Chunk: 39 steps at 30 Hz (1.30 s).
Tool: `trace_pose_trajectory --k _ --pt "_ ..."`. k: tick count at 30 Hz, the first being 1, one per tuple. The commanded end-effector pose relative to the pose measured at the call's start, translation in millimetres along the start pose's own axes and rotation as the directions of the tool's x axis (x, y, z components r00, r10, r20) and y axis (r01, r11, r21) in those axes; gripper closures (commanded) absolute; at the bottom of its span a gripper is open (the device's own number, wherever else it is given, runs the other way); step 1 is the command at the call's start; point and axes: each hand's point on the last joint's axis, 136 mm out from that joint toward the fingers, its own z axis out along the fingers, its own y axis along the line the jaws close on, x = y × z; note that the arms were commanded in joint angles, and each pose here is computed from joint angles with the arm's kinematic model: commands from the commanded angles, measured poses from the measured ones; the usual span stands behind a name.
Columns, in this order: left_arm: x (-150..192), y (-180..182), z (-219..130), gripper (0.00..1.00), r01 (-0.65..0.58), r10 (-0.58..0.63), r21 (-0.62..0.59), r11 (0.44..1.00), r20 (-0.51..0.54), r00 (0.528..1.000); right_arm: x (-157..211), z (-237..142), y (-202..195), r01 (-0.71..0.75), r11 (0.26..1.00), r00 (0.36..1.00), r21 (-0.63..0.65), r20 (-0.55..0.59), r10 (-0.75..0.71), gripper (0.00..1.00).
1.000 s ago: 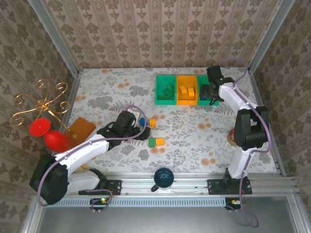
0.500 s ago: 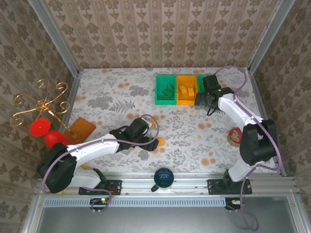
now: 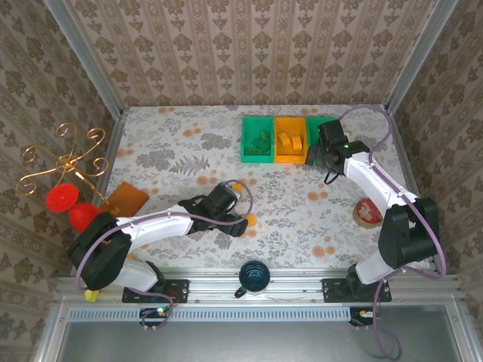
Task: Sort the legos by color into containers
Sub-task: Pick up the lego from the middle-left of the table.
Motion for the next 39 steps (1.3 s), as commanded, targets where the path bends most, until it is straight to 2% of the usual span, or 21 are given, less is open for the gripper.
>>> trace_pose_trajectory --k 1,5,23,27,32,39 --pt "-8 -4 -2 0.03 -0.009 0.009 -0.001 1.000 0.007 1.000 -2 -6 -5 -0.026 0.999 0.999 0.019 0.025 0.025 0.00" --pt "-6 -2 1 0.05 -0.003 0.003 -0.008 1.000 -0.001 1.000 -1 -4 -5 -0.026 0.999 0.999 0.022 0.021 0.025 0.00" --pt "1 16 3 0.38 0.055 -0.057 -0.086 0.995 -0.023 0.998 0 -6 -2 -0.029 1.000 0.999 0.009 0.016 0.029 0.00" --pt "0 13 5 0.38 0.049 -0.051 -0.075 0.996 -0.026 0.998 0 -5 -2 -0.032 0.999 0.999 0.008 0.017 0.032 0.00" --pt "-2 6 9 0.30 0.042 -0.044 -0.041 0.998 -0.029 0.999 0 -5 -1 -0.031 1.000 0.999 0.007 0.016 0.030 0.00" --pt "0 8 13 0.34 0.046 -0.048 -0.048 0.998 -0.034 0.998 0 -6 0 -0.028 1.000 0.999 0.004 0.018 0.028 0.00"
